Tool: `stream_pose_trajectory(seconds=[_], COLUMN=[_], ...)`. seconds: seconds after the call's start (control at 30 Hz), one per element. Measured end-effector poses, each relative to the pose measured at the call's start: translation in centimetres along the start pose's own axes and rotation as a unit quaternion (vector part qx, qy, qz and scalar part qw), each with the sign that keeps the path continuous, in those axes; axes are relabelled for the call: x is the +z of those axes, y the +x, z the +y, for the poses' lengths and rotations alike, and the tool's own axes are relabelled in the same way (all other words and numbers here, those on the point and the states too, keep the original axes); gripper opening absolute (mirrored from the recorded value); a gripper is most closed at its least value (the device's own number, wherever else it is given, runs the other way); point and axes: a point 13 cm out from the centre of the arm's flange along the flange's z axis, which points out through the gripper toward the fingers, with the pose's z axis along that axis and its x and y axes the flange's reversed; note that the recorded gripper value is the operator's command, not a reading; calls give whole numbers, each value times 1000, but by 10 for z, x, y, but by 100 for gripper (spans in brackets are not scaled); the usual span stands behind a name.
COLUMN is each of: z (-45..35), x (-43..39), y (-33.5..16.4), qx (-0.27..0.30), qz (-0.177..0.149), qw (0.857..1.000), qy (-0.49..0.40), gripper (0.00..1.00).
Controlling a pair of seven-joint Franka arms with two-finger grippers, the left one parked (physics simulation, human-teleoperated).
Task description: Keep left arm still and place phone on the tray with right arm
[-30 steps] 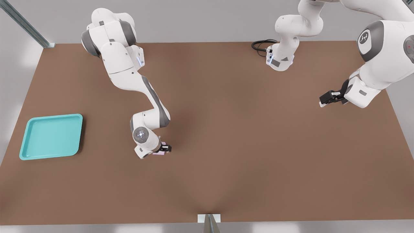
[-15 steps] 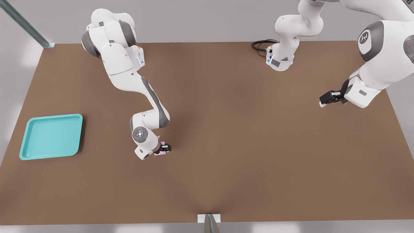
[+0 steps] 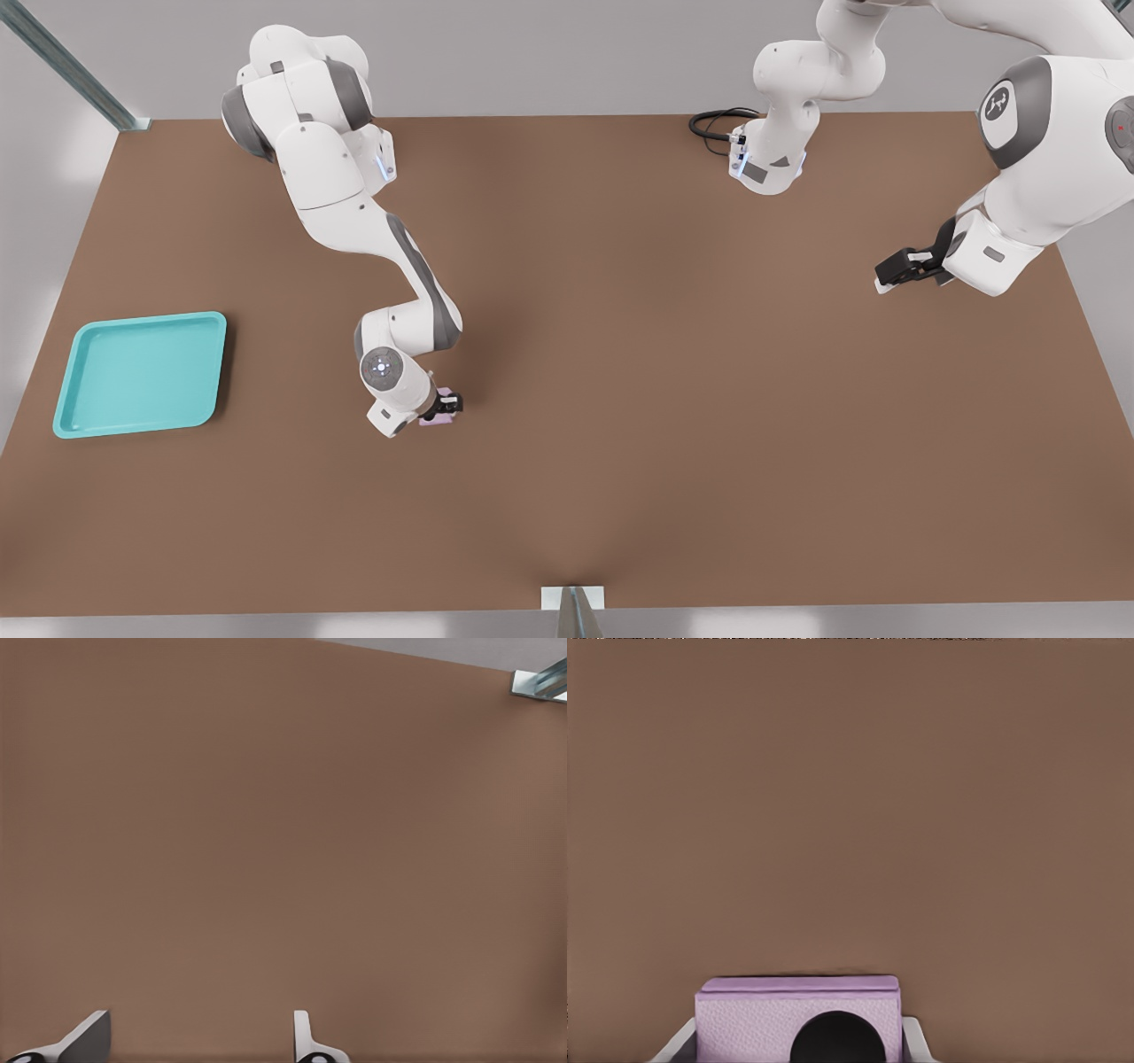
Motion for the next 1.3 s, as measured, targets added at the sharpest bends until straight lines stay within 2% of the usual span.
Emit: stream_pose_trajectory(seconds=[0.17,0.33,0.47,0.63,0.83,0.87,0.93,1.03,1.1,1.13,1.2,1.23,1.3], z=[0,-46,-135,-301,-472,-493,-518,-524,-495,-452,-340,-288,-237], x=[-8,-70,-102,-127,-129,-124,-121,-133,-194,-242,-386,-432,-494], y=[-5,-22,-13,19,83,93,106,98,62,31,-43,-44,-32], qx=[-7,6,34,89,99,93,74,27,-25,-67,-133,-151,-156], qz=[-7,-26,-22,-15,-5,-1,2,-5,-39,-58,-125,-138,-144], qw=[1000,1000,999,996,995,995,997,999,997,992,975,971,972], qy=[-3,-3,6,11,19,21,25,37,69,94,130,125,106], gripper=[77,77,77,77,77,99,100,100,100,100,100,100,100])
